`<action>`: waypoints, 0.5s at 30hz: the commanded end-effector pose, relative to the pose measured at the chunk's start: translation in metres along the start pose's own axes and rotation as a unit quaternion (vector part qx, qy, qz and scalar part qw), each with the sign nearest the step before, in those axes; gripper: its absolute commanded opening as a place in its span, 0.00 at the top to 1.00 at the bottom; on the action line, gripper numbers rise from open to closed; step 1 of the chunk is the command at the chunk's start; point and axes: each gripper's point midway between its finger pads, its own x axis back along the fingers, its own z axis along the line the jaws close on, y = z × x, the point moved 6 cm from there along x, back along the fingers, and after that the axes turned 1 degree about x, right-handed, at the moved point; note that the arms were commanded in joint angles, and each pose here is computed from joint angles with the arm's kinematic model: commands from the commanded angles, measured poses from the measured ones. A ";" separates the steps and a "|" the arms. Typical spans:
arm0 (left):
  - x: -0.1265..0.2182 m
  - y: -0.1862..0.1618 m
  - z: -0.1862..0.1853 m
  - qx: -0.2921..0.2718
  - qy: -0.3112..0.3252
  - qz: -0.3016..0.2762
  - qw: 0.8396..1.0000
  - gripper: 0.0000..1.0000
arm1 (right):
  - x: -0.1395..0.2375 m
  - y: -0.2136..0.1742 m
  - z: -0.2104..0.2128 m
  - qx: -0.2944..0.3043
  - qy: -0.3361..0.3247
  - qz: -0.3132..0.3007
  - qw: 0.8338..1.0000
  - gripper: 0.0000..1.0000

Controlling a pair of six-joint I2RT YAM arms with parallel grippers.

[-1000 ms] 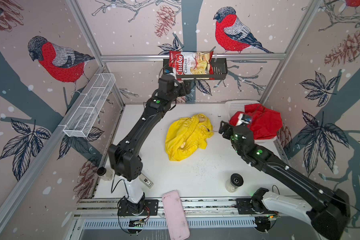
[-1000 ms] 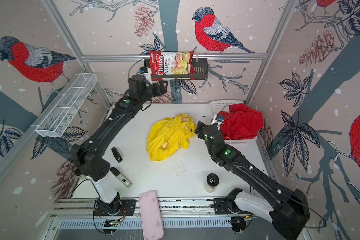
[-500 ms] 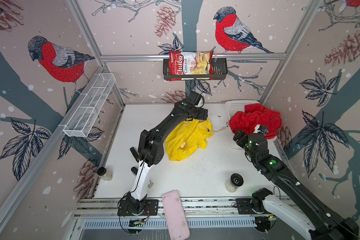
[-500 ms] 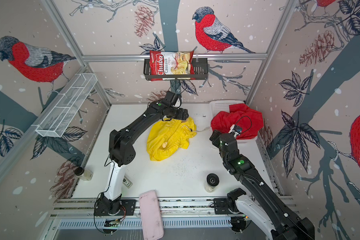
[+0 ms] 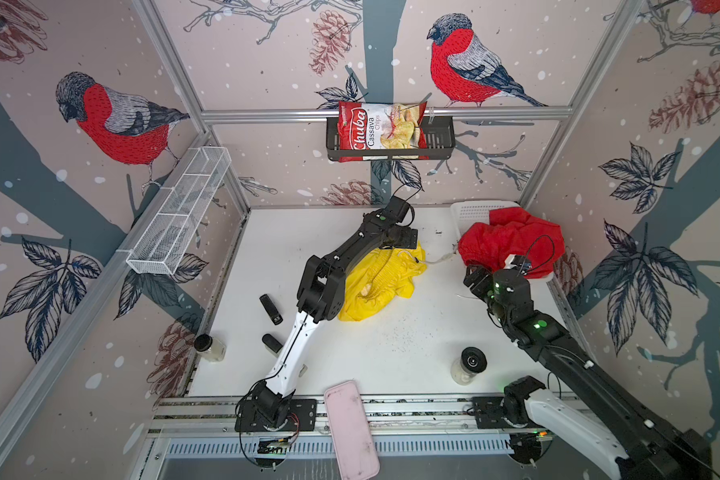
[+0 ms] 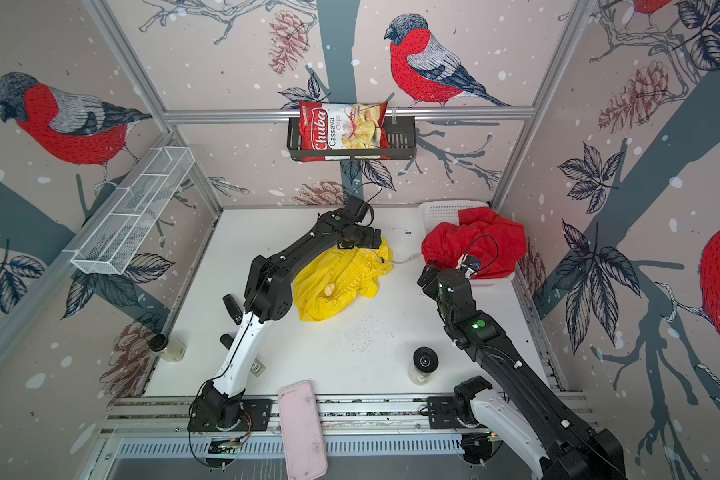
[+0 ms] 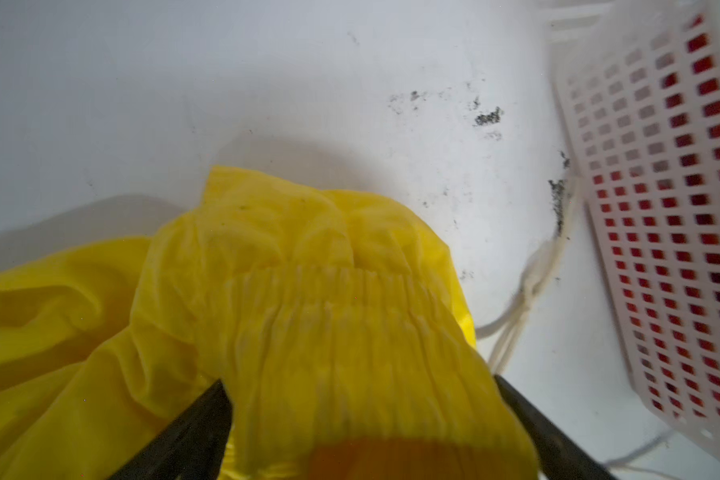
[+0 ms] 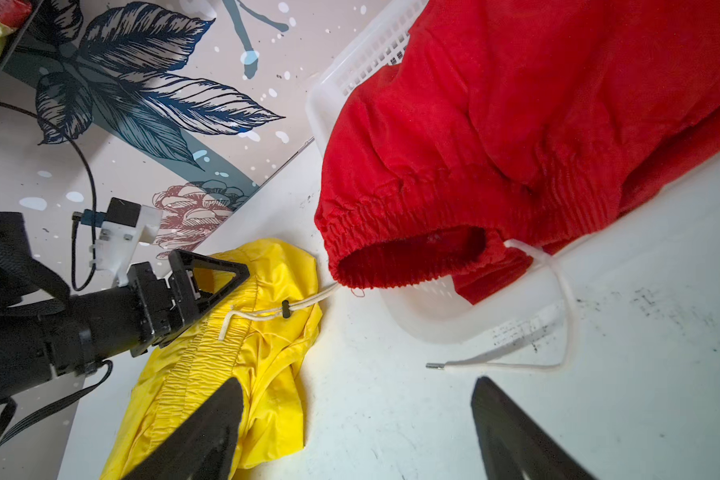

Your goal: Fold and stack the shorts

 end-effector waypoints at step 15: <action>0.262 0.118 -0.063 -0.188 -0.241 -0.285 0.909 1.00 | -0.031 0.024 0.046 0.029 0.026 0.017 0.999 0.14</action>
